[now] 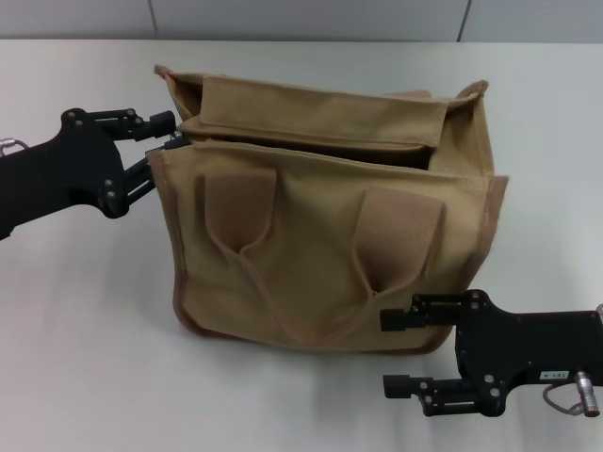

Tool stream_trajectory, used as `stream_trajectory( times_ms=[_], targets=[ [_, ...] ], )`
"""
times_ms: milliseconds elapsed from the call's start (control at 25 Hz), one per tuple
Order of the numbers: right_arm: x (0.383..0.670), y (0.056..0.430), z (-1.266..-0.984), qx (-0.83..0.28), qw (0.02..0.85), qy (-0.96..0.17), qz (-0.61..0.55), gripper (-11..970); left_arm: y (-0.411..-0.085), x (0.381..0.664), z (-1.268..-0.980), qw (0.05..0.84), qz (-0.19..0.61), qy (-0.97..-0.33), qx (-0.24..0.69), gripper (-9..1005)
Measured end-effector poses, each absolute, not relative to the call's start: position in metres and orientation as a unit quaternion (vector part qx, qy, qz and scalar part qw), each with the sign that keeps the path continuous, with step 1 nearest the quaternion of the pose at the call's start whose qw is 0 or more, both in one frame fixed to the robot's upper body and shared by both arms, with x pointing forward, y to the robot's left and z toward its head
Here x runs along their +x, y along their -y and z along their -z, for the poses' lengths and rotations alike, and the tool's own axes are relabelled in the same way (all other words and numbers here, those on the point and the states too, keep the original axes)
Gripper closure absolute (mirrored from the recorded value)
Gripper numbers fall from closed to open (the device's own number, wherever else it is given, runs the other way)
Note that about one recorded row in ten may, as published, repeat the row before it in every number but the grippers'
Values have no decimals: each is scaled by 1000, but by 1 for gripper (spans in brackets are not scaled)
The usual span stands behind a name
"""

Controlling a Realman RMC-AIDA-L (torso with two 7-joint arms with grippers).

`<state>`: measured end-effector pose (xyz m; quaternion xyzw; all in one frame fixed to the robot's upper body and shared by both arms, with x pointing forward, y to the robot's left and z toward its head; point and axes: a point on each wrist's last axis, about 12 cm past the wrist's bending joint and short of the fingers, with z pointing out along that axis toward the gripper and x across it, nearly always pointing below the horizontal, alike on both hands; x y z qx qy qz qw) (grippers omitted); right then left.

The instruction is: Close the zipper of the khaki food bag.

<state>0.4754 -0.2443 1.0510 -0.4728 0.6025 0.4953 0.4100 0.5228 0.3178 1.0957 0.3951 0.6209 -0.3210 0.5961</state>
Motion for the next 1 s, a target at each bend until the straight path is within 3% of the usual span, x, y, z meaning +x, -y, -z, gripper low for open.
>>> stream_trajectory(
  times_ms=[320, 1000],
  targets=[
    [477, 243, -1052, -474, 410, -601, -495, 275, -317, 522, -1095, 596, 323, -621, 394, 826],
    [481, 242, -1056, -470, 426, -595, -493, 275, -332, 518, -1131, 598, 385, -600, 367, 874]
  ],
)
